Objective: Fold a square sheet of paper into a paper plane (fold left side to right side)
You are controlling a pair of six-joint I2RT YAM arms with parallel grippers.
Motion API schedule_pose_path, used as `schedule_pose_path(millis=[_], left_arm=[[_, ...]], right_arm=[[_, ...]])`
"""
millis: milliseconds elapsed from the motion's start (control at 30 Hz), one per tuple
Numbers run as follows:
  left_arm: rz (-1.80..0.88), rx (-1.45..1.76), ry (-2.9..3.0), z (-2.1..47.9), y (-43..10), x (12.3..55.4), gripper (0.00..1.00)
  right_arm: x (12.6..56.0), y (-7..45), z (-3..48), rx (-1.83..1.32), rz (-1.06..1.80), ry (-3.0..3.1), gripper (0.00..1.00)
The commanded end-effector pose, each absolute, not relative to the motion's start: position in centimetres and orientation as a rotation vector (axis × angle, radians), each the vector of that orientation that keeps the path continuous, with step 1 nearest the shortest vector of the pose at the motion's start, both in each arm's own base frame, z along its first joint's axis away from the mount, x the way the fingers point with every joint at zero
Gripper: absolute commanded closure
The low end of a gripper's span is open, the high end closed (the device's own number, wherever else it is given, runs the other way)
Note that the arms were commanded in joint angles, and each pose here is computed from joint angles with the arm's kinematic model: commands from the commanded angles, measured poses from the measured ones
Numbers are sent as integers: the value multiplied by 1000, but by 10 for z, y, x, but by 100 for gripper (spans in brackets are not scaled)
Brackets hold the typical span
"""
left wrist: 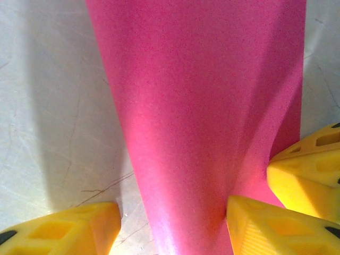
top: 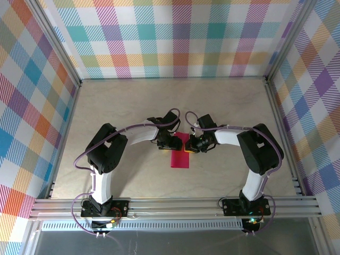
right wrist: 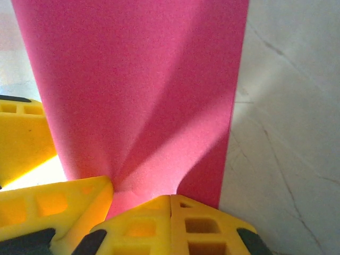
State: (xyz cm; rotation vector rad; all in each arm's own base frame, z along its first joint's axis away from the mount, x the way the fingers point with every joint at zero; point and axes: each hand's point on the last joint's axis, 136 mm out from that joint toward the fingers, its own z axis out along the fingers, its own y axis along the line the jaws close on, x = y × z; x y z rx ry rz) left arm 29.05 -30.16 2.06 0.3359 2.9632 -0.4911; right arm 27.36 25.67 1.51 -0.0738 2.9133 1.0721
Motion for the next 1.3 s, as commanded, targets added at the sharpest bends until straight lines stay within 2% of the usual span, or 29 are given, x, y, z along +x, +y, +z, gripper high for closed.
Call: schedule_pose_path(millis=[0, 167, 400, 533, 667, 800, 1000, 1267], left_arm=[[-403, 374, 3041, -26, -295, 268, 41], [-426, 334, 2952, 10, -284, 280, 37], [-652, 287, 2798, 70, -284, 296, 32], [-848, 305, 2752, 82, -299, 295, 46], [-1069, 344, 2712, 82, -324, 290, 69], [-1088, 340, 2720, 68, -327, 291, 87], [-995, 293, 2746, 44, -313, 297, 97], [-973, 204, 2762, 20, -293, 297, 100]], right_arm=[[262, 244, -7, -55, 947, 3016, 100], [255, 232, -18, -42, 851, 3068, 100], [253, 230, -25, -37, 833, 3084, 100], [252, 228, -27, -36, 821, 3090, 100], [252, 227, -28, -38, 813, 3096, 100], [251, 227, -28, -41, 813, 3096, 100], [251, 225, -28, -50, 794, 3100, 100], [248, 217, -33, -68, 717, 3125, 100]])
